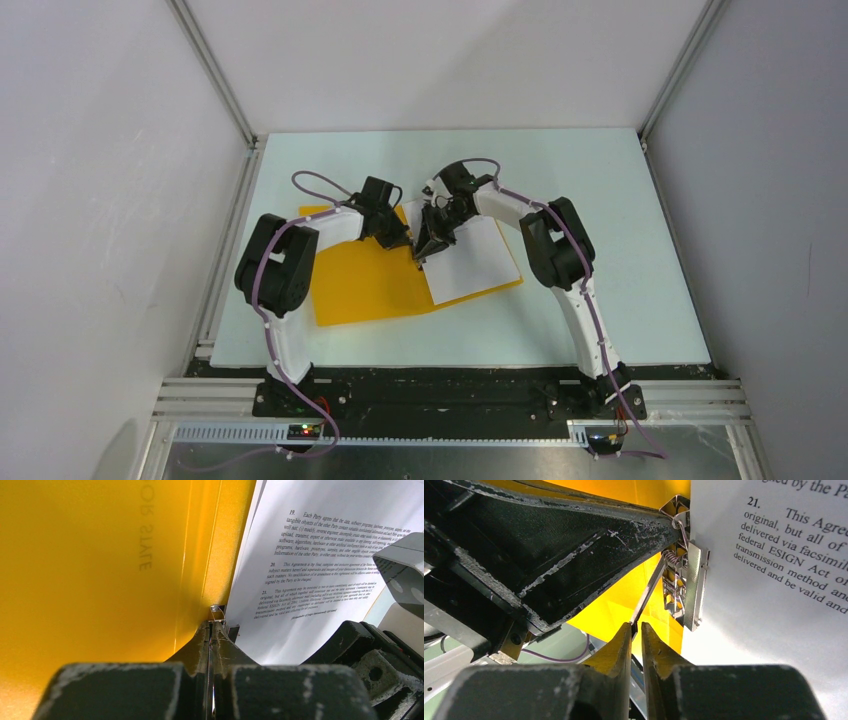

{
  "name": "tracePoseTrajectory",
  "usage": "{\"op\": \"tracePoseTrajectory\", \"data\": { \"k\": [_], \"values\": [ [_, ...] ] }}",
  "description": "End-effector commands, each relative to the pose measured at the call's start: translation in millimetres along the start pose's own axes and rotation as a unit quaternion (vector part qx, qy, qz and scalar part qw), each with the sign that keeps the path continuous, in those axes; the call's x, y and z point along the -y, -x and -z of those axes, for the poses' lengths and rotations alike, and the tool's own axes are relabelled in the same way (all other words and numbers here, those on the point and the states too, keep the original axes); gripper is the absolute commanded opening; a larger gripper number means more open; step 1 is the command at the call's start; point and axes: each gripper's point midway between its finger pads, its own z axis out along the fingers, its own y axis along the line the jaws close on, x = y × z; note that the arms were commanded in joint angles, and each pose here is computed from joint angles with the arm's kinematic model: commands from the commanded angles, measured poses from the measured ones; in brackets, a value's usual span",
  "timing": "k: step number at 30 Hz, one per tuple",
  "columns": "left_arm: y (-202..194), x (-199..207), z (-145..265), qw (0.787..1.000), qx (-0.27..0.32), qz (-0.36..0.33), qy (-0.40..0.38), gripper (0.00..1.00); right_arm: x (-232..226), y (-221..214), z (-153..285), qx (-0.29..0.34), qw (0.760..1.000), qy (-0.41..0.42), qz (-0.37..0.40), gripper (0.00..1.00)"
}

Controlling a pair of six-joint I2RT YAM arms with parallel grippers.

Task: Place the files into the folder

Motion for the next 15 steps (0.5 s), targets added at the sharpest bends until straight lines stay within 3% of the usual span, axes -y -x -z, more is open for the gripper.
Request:
{"op": "tracePoseTrajectory", "data": {
  "k": [1,8,12,15],
  "values": [
    [-21.0,-26.0,-13.7,0.999,-0.025,0.001,0.044,0.03,17.2,-19.4,-13.6,-0.028,0.999,-0.04,0.001,0.14],
    [-21.4,-27.1,-14.0,0.999,-0.026,0.005,0.046,0.03,38.8,-33.0,-17.6,-0.043,0.996,-0.075,-0.007,0.09],
    [-21.9,-27.9,-13.9,0.999,-0.026,0.006,0.046,0.02,49.8,-33.6,-16.9,-0.042,0.994,-0.097,-0.007,0.0],
    [-22.6,-28.6,-13.6,0.999,-0.027,0.007,0.047,0.02,56.5,-32.2,-15.2,-0.039,0.993,-0.11,-0.009,0.0]
  ]
}}
